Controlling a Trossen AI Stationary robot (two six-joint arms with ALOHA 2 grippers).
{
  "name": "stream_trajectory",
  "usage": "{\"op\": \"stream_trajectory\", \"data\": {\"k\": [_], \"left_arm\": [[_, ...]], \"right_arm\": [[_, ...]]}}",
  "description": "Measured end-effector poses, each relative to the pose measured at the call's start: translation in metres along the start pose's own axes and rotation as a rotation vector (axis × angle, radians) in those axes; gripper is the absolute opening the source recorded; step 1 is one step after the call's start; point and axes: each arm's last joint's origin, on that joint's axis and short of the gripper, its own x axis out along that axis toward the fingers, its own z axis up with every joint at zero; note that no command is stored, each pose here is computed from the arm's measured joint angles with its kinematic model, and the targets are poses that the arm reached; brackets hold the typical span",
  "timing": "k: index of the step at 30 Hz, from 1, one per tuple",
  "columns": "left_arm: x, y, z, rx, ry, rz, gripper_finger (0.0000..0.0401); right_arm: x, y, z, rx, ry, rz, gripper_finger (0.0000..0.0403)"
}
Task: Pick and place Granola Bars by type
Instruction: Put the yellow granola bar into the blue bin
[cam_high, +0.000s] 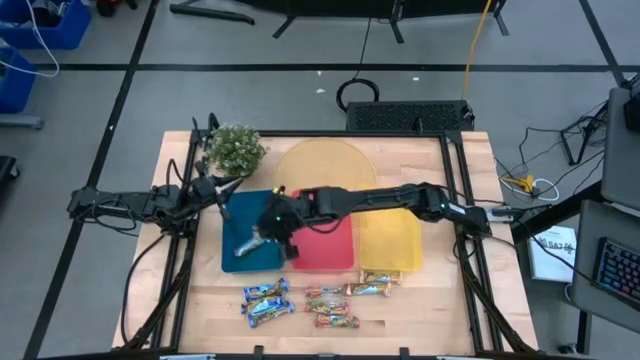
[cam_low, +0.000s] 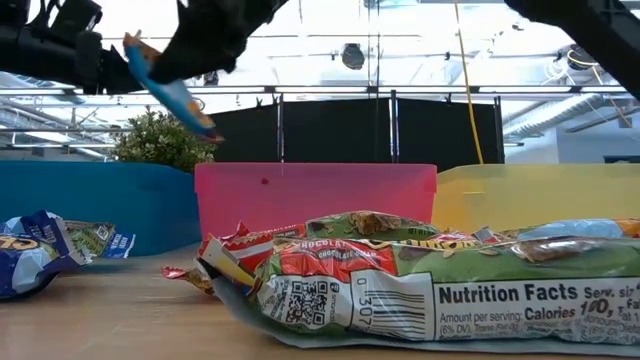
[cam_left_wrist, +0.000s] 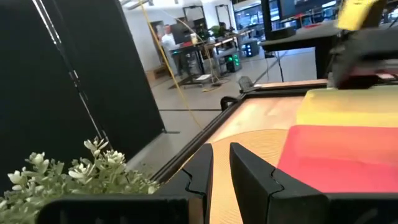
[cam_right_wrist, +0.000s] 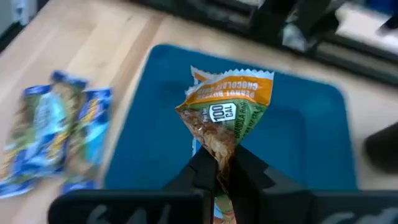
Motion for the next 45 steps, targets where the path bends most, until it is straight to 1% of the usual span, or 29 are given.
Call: {"op": "stream_trajectory", "data": {"k": [3, 6, 9, 14, 22, 24, 26, 28, 31, 35, 39, 45], "left_arm": [[0.000, 0.000, 0.000, 0.018, -0.001, 0.000, 0.0063], [0.000, 0.000, 0.001, 0.016, -0.010, 0.003, 0.0063], [0.000, 0.001, 0.003, 0.004, -0.025, 0.005, 0.0063], [0.000, 0.001, 0.004, 0.000, -0.040, 0.006, 0.0063], [0.000, 0.001, 0.004, 0.020, -0.033, 0.000, 0.0063], [0.000, 0.001, 0.003, 0.026, -0.028, -0.002, 0.0063], [0.000, 0.000, 0.003, 0.031, -0.024, -0.002, 0.0063], [0.000, 0.000, 0.002, 0.031, -0.024, -0.002, 0.0063], [0.000, 0.000, 0.003, 0.031, -0.024, -0.003, 0.0063], [0.000, 0.000, 0.002, 0.032, -0.021, -0.003, 0.0063], [0.000, 0.000, 0.002, 0.025, -0.017, -0.004, 0.0063], [0.000, 0.000, 0.001, 0.014, -0.012, -0.005, 0.0063]], "right_arm": [[0.006, -0.007, -0.001, -0.028, -0.032, -0.017, 0.0017], [0.015, -0.015, -0.005, -0.024, -0.043, -0.026, 0.0016], [0.028, -0.024, -0.014, -0.031, -0.027, -0.037, 0.0016], [0.050, -0.034, -0.023, -0.028, -0.086, 0.004, 0.0016], [0.060, -0.056, -0.038, -0.004, -0.073, -0.004, 0.0018], [0.066, -0.058, -0.038, -0.009, -0.106, -0.010, 0.0021], [0.067, -0.058, -0.039, -0.012, -0.103, -0.003, 0.0023], [0.076, -0.057, -0.042, -0.019, -0.129, 0.014, 0.0024], [0.085, -0.057, -0.050, -0.004, -0.115, 0.042, 0.0022], [0.088, -0.060, -0.053, 0.004, -0.112, 0.037, 0.0022], [0.086, -0.062, -0.051, 0.028, -0.125, 0.031, 0.0038], [0.086, -0.061, -0.051, 0.036, -0.125, 0.032, 0.0092]]}}
